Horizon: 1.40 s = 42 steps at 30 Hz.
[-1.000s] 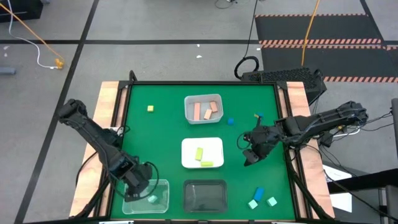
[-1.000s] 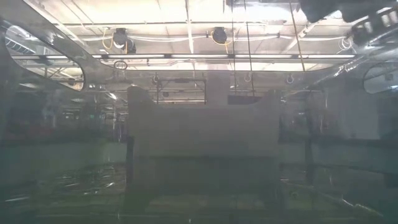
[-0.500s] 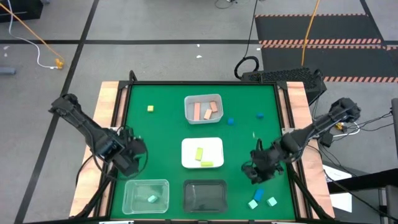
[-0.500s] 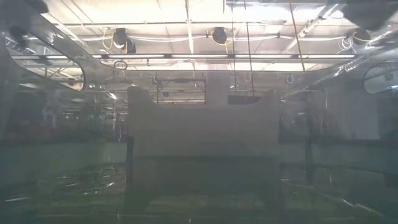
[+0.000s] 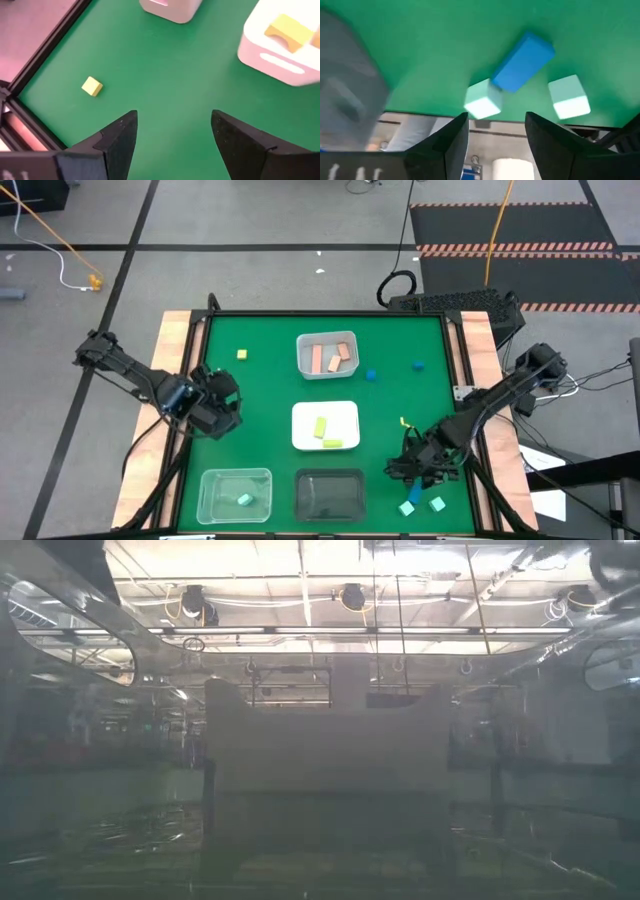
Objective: Sort & place blocks by color
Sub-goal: Put the bottom blue block into the black bin
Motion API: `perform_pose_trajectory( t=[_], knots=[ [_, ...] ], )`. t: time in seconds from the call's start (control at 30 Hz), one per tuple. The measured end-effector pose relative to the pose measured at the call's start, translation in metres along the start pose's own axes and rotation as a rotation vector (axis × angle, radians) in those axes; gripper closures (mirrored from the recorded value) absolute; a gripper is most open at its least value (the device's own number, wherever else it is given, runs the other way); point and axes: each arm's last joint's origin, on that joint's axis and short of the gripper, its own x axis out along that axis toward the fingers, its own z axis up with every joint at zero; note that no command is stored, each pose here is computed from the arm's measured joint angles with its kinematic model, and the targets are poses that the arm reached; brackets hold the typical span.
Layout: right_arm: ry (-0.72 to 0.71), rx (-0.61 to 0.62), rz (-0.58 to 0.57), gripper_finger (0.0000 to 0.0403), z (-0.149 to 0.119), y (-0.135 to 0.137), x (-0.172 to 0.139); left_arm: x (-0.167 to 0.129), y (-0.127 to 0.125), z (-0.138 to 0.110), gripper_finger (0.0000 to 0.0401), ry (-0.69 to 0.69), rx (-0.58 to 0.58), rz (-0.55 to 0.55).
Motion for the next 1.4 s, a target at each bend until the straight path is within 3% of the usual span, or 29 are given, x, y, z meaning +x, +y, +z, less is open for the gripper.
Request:
perform_pose_trajectory(
  t=[0.17, 0.3, 0.4, 0.67, 1.0, 1.13, 1.4],
  knots=[
    [0.066, 0.046, -0.052, 0.0216, 0.014, -0.007, 0.024, 0.003, 0.003, 0.004, 0.0146, 0.004, -0.033, 0.019],
    [0.089, 0.085, 0.003, 0.0215, 0.023, -0.011, 0.037, 0.004, 0.004, 0.005, 0.0146, 0.005, -0.038, 0.023],
    [0.088, 0.077, 0.039, 0.0215, 0.029, -0.014, 0.042, 0.004, 0.004, 0.005, 0.0146, 0.005, -0.039, 0.023],
    [0.097, 0.099, -0.012, 0.0215, 0.037, -0.021, 0.047, 0.004, 0.004, 0.005, 0.0146, 0.005, -0.065, 0.023],
    [-0.037, 0.155, -0.120, 0.0215, 0.049, -0.034, 0.045, 0.004, 0.004, 0.005, 0.0146, 0.004, -0.059, 0.022],
    [-0.134, 0.112, -0.074, 0.0215, 0.053, -0.034, 0.044, 0.004, 0.004, 0.005, 0.0146, 0.004, -0.058, 0.022],
    [-0.350, -0.113, 0.198, 0.0216, 0.062, -0.016, 0.038, 0.004, 0.003, 0.005, 0.0146, 0.002, -0.059, 0.021]
  ],
)
